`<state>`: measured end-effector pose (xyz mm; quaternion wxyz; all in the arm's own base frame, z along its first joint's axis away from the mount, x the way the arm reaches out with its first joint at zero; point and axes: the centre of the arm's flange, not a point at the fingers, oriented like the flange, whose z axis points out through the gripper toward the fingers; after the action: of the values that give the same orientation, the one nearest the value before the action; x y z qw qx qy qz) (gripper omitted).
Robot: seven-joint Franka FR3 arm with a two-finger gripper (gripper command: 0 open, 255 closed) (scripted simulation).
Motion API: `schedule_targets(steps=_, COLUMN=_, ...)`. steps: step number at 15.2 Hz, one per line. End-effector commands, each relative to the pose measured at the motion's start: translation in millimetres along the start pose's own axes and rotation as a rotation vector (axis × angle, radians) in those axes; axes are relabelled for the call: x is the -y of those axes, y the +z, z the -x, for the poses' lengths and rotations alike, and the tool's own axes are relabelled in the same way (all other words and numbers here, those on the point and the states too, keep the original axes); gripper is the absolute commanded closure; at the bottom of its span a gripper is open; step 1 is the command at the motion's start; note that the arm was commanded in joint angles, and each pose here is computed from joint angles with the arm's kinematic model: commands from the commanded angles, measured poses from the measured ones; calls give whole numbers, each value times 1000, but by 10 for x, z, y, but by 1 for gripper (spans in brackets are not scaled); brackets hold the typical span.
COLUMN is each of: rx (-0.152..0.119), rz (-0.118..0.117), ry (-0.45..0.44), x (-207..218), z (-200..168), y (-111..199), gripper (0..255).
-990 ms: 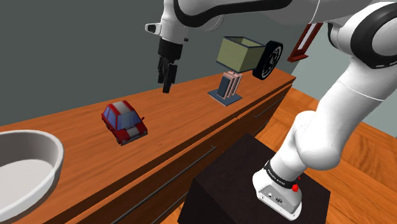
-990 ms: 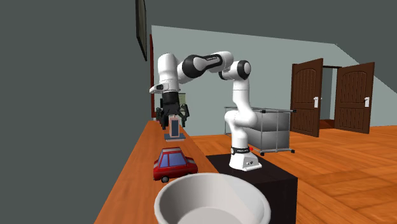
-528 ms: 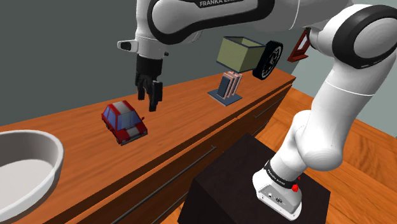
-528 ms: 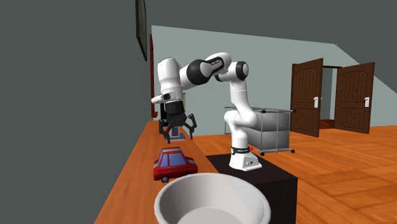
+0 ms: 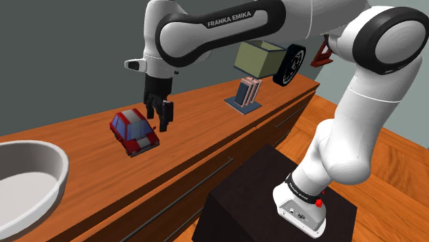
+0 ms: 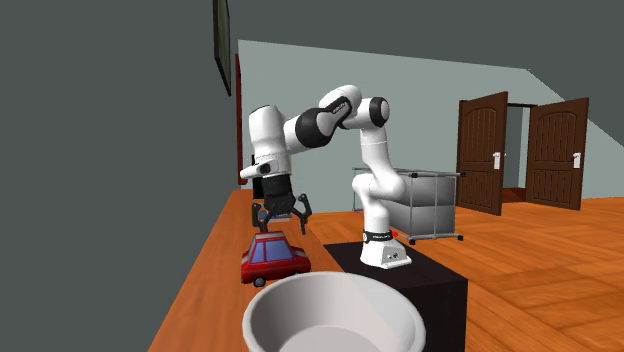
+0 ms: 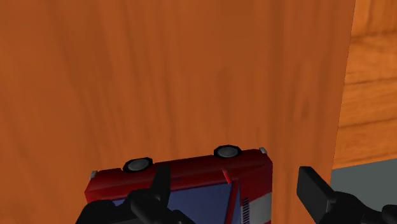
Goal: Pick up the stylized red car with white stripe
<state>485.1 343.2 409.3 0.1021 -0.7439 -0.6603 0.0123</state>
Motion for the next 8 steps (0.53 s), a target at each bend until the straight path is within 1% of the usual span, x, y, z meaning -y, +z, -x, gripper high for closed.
schedule_targets(steps=1, rx=0, rz=0, ry=0, x=-2, z=-6, y=46, gripper=0)
schedule_targets(steps=2, rx=0, rz=0, ry=0, x=-4, z=-8, y=52, gripper=255)
schedule_targets(steps=8, rx=0, rz=0, ry=0, x=-5, z=-9, y=60, gripper=255)
